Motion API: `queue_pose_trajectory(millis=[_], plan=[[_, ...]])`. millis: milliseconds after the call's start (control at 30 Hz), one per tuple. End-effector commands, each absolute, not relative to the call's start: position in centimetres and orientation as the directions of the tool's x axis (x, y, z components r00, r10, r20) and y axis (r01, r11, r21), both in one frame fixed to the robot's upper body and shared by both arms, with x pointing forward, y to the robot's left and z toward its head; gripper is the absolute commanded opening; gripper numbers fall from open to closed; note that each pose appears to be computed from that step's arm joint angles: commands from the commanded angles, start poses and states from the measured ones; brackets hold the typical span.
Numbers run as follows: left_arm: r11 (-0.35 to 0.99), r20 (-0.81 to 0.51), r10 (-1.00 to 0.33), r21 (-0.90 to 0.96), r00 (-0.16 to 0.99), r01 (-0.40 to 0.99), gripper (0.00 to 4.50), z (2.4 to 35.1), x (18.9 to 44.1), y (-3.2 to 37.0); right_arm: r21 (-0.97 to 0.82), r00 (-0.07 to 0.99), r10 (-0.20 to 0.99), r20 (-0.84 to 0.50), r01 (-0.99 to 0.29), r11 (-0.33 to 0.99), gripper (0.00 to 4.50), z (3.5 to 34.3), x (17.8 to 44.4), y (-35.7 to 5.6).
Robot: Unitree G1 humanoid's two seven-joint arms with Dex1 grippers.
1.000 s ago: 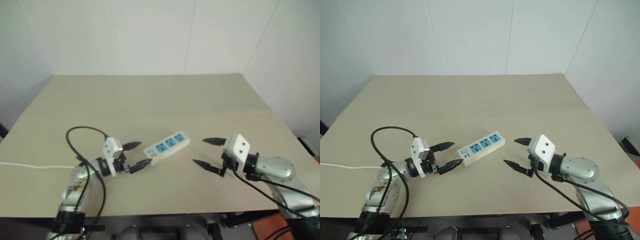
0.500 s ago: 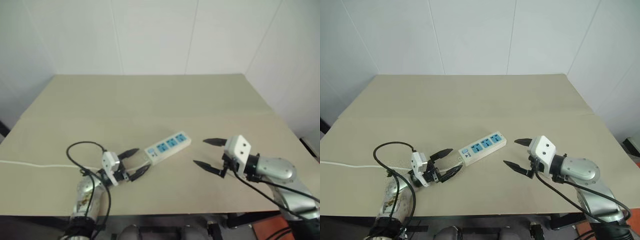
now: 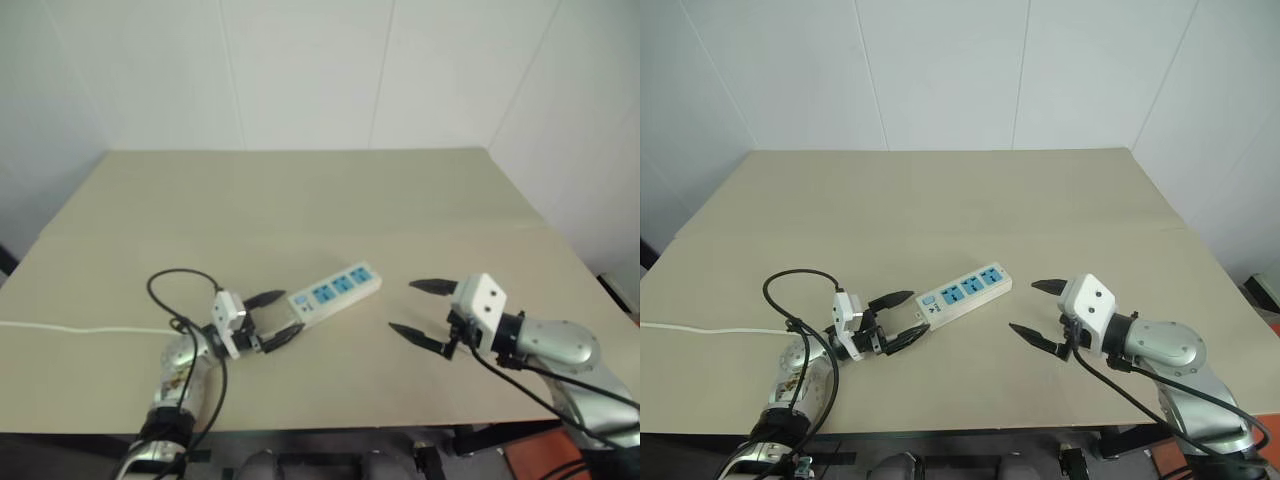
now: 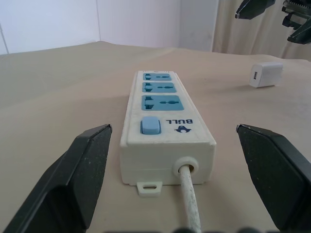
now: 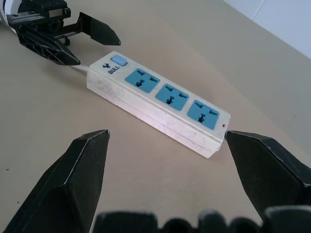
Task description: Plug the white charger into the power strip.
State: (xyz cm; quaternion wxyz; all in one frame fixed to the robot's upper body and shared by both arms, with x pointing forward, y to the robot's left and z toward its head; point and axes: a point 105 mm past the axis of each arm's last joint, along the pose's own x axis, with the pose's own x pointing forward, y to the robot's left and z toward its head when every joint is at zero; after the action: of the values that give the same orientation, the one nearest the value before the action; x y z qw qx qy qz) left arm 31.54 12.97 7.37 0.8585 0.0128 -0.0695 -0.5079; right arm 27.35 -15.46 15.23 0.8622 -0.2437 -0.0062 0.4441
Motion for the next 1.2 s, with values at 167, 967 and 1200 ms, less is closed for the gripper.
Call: queue_pose_trajectory(millis=[167,967,1200], plan=[[0.502,0.037,-0.865,0.088,0.501,0.860,4.47,6.9,32.3,12.8,-0.461,0.627,0.761,-0.165,-0.732,0.503,4.50,16.6,27.2,-15.5],[0.449,-0.078,-0.886,0.107,0.458,0.887,2.14,6.1,33.1,11.6,-0.463,0.656,0.739,-0.152,-0.708,0.534,4.50,16.2,27.6,-15.5],[0.401,-0.083,-0.909,0.100,0.409,0.911,2.14,6.5,32.4,12.2,-0.460,0.660,0.737,-0.148,-0.705,0.539,4.50,16.1,27.6,-15.5]])
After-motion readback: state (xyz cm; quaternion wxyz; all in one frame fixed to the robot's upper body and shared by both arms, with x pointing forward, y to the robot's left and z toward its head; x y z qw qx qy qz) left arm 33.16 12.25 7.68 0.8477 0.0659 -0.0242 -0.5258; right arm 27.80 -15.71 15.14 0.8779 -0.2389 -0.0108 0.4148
